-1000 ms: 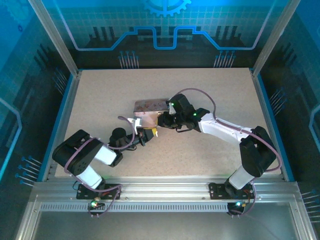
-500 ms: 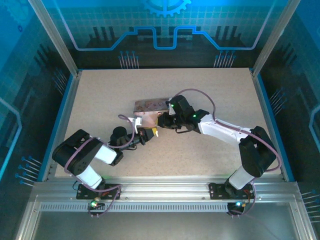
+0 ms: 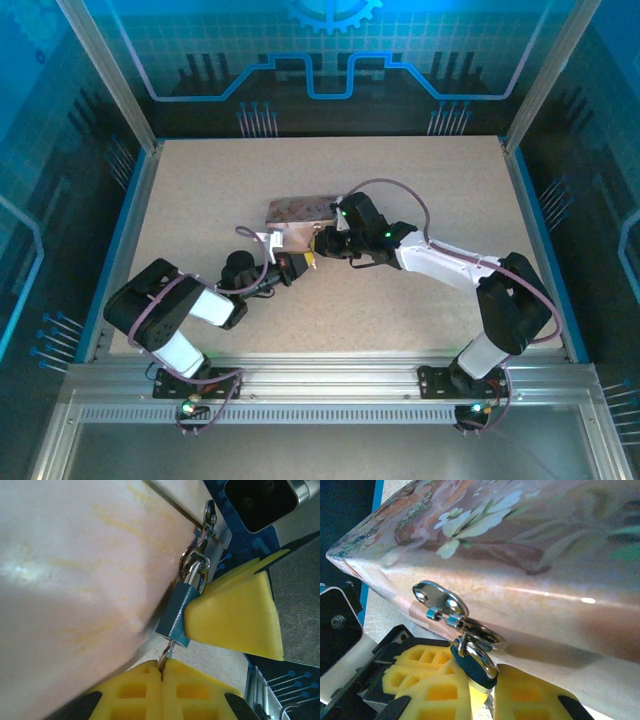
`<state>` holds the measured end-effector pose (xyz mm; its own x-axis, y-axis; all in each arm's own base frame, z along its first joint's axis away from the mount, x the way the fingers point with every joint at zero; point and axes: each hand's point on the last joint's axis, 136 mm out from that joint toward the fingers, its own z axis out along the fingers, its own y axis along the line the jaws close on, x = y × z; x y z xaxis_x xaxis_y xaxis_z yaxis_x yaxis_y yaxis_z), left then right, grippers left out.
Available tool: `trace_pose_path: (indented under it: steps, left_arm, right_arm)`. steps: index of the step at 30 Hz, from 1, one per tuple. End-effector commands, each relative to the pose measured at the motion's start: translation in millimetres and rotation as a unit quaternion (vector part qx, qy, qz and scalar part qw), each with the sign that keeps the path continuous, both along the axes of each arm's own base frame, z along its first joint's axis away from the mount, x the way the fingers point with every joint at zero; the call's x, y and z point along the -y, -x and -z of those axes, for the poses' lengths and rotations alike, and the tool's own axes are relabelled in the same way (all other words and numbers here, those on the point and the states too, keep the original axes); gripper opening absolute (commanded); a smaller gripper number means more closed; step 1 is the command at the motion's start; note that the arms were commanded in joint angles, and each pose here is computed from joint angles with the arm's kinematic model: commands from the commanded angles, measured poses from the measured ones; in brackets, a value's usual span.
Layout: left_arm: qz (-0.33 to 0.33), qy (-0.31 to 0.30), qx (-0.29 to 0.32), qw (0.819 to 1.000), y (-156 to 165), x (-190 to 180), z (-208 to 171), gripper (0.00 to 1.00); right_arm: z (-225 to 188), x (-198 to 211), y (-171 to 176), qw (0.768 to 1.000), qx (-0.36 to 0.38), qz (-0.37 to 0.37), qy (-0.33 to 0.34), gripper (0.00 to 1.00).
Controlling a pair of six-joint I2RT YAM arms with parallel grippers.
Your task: Unlock the padlock with the key
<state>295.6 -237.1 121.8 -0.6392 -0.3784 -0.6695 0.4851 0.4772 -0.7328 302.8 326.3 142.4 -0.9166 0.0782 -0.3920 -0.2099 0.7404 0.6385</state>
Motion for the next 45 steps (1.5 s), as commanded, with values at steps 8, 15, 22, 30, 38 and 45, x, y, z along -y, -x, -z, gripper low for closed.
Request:
trace_pose_path:
  steps: [8,15,22,30,38,45]
  left_arm:
    - [0.009,-0.023,0.070,0.997,3.0,11.5,-5.0,0.00]
    - [0.004,-0.054,0.041,0.998,17.6,5.6,24.5,0.00]
    - [-0.006,-0.065,0.026,0.998,17.8,6.3,36.7,0.00]
    - [-0.012,-0.075,0.002,0.997,16.6,6.8,53.0,0.00]
    - [-0.001,-0.084,-0.026,0.996,20.8,12.6,72.1,0.00]
    - [0.020,-0.090,-0.023,0.995,33.8,25.5,74.3,0.00]
  right_arm:
    - [1.9,-16.6,18.7,0.999,0.001,-0.031,-0.018,0.26]
    - [0.7,-11.8,18.8,0.999,0.013,-0.013,-0.038,0.48]
    - [3.6,17.6,16.9,0.997,0.031,0.056,-0.042,0.58]
    - [10.0,46.6,19.1,0.993,0.033,0.111,-0.028,0.63]
    - [44.5,53.4,28.0,0.989,-0.017,0.143,-0.044,0.57]
    - [64.7,35.5,34.6,0.987,-0.046,0.132,-0.084,0.57]
